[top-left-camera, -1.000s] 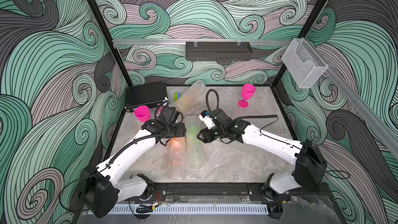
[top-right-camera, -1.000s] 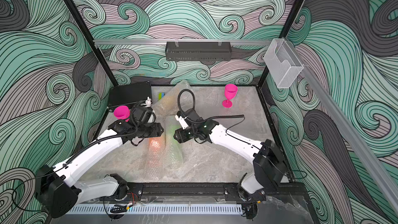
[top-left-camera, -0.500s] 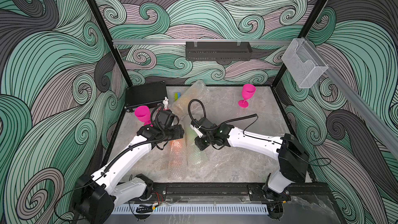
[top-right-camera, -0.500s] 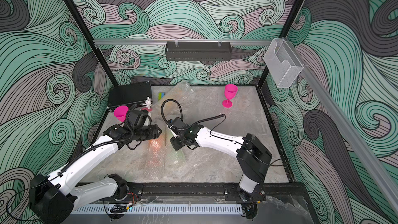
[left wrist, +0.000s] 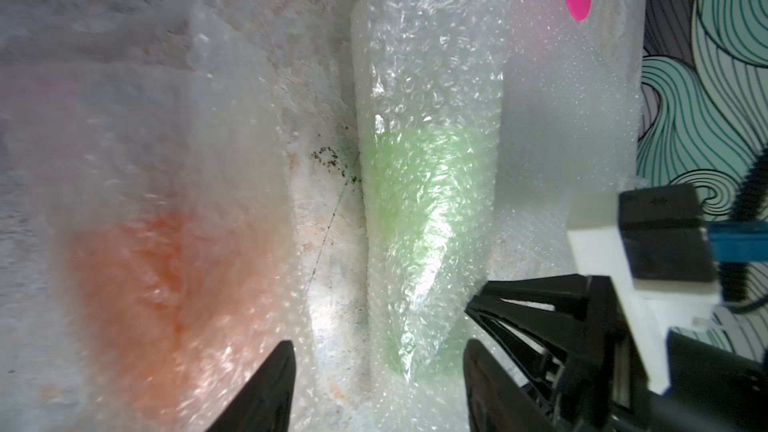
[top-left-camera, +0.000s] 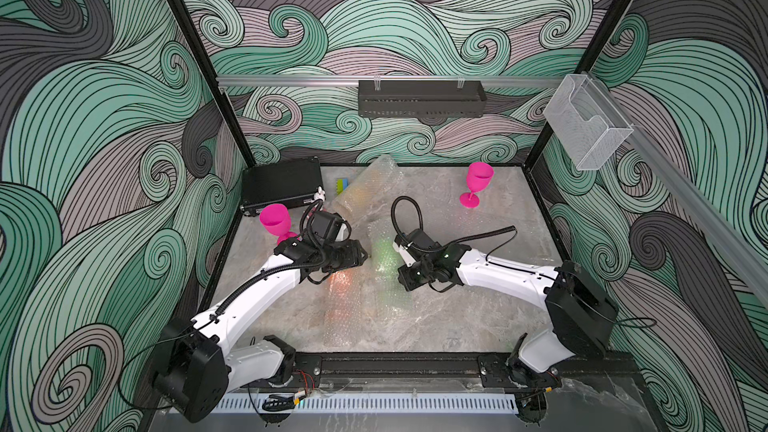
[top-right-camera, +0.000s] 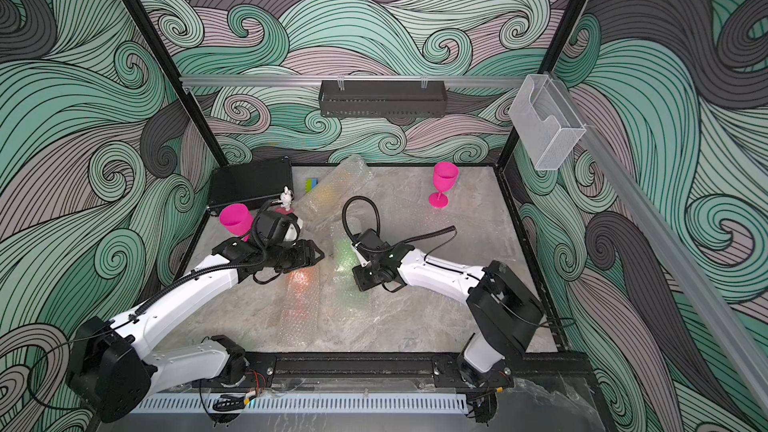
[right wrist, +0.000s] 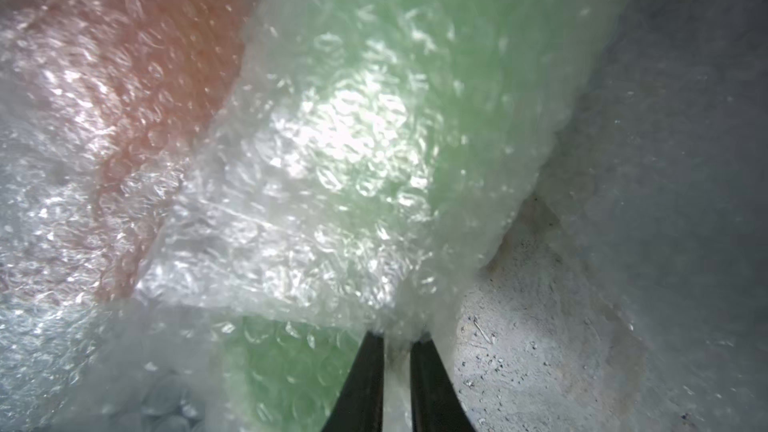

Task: Unpack wine glasses from bubble wrap
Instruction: Adjust the bubble wrap at the center of the board.

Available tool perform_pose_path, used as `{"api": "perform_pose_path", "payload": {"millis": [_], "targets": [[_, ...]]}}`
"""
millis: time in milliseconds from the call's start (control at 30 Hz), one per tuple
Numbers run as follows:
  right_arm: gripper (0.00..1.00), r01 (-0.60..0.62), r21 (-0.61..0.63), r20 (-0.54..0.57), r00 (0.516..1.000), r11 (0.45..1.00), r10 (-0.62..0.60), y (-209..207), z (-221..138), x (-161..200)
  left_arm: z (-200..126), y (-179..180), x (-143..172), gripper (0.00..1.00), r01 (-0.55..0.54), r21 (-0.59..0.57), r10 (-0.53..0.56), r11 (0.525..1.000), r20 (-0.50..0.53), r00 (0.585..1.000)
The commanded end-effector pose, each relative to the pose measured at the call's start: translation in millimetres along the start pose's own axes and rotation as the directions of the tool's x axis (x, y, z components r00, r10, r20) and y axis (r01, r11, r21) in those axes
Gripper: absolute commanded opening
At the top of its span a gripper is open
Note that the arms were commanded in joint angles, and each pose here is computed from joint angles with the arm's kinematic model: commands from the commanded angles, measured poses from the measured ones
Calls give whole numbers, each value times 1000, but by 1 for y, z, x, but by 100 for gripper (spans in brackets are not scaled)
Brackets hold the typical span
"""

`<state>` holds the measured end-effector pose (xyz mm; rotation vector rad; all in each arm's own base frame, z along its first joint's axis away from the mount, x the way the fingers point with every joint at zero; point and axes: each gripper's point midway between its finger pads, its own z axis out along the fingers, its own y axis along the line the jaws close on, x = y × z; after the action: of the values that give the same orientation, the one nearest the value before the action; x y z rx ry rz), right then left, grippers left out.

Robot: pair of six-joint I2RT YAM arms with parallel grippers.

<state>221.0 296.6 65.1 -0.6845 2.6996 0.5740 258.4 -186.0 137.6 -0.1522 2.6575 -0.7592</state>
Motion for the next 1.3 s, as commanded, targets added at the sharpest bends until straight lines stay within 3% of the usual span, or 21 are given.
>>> {"api": "perform_pose_path", "payload": {"millis": [0, 433, 733, 1267], "targets": [[18, -36, -69, 28, 999, 997, 38, 7, -4, -4, 7, -9, 4, 60, 49, 61, -47, 997, -24, 999], [19, -117, -118, 6, 993, 986, 118, -8, 0, 4, 49, -18, 36, 49, 75, 97, -60, 992, -152, 987], [20, -159, -142, -9, 987, 977, 159, -14, 7, 11, 49, -15, 46, 37, 91, 104, -71, 990, -179, 981], [20, -160, -170, -11, 987, 972, 161, -10, 6, 10, 65, -30, 53, 46, 105, 188, -59, 977, -234, 970]]}}
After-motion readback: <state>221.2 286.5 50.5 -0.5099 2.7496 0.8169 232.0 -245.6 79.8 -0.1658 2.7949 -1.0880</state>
